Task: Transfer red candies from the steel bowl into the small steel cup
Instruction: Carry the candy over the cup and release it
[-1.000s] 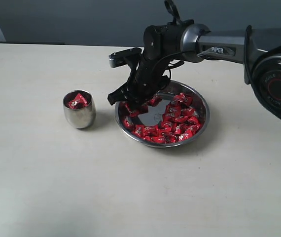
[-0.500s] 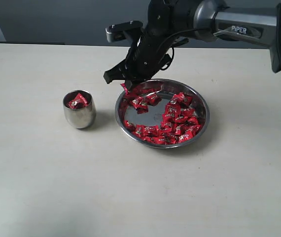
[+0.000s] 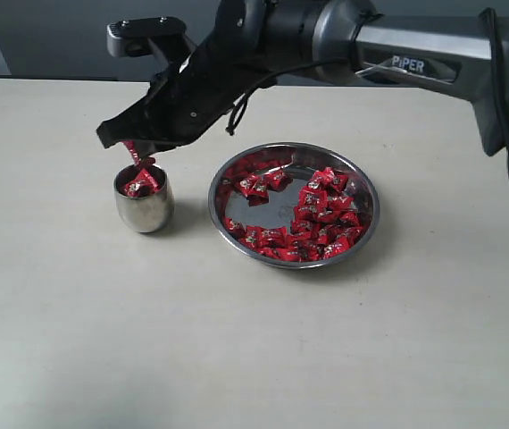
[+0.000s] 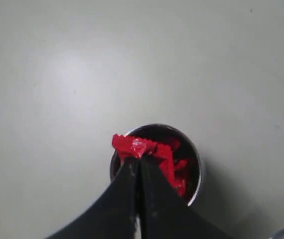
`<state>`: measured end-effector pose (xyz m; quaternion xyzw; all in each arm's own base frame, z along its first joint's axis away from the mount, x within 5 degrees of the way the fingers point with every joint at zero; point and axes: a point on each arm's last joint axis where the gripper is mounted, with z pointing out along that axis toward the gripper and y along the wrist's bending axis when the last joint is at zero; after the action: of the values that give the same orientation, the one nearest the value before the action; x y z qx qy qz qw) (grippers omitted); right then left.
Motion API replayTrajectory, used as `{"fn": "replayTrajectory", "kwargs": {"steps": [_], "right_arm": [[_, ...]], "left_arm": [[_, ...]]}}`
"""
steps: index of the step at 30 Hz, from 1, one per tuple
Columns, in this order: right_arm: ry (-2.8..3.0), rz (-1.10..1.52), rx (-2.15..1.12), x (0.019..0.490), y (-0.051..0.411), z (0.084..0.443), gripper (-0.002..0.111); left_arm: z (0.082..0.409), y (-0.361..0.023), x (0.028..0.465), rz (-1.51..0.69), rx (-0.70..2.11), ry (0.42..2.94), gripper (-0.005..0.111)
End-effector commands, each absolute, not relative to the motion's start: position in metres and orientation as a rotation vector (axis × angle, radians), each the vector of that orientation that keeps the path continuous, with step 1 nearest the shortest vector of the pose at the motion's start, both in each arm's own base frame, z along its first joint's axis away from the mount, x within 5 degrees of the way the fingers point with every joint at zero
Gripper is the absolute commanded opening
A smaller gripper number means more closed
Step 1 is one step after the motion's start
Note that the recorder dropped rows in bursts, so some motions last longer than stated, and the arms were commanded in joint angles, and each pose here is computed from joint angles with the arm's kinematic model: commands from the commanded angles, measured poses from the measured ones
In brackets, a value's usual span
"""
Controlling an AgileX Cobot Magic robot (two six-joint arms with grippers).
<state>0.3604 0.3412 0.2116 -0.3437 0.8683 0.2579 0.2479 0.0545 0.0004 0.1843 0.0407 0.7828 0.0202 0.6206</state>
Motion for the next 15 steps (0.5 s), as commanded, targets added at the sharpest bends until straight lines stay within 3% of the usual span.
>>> {"fn": "replayTrajectory", "kwargs": {"steps": [1,9,15], "right_arm": [[2.330,0.692,-0.931,0.361,0.349,0.204,-0.001],[2.362,0.684,-0.936,0.363,0.351,0.188,-0.001],[2.357,0.656,-0.962,0.363,0.350,0.188,0.020]], "left_arm": [[0.186,0.000,0.054,0.034,0.098,1.787,0.000],[0.186,0.000,0.054,0.034,0.098,1.787,0.000],[0.186,0.000,0.054,0.034,0.098,1.787,0.000]]}}
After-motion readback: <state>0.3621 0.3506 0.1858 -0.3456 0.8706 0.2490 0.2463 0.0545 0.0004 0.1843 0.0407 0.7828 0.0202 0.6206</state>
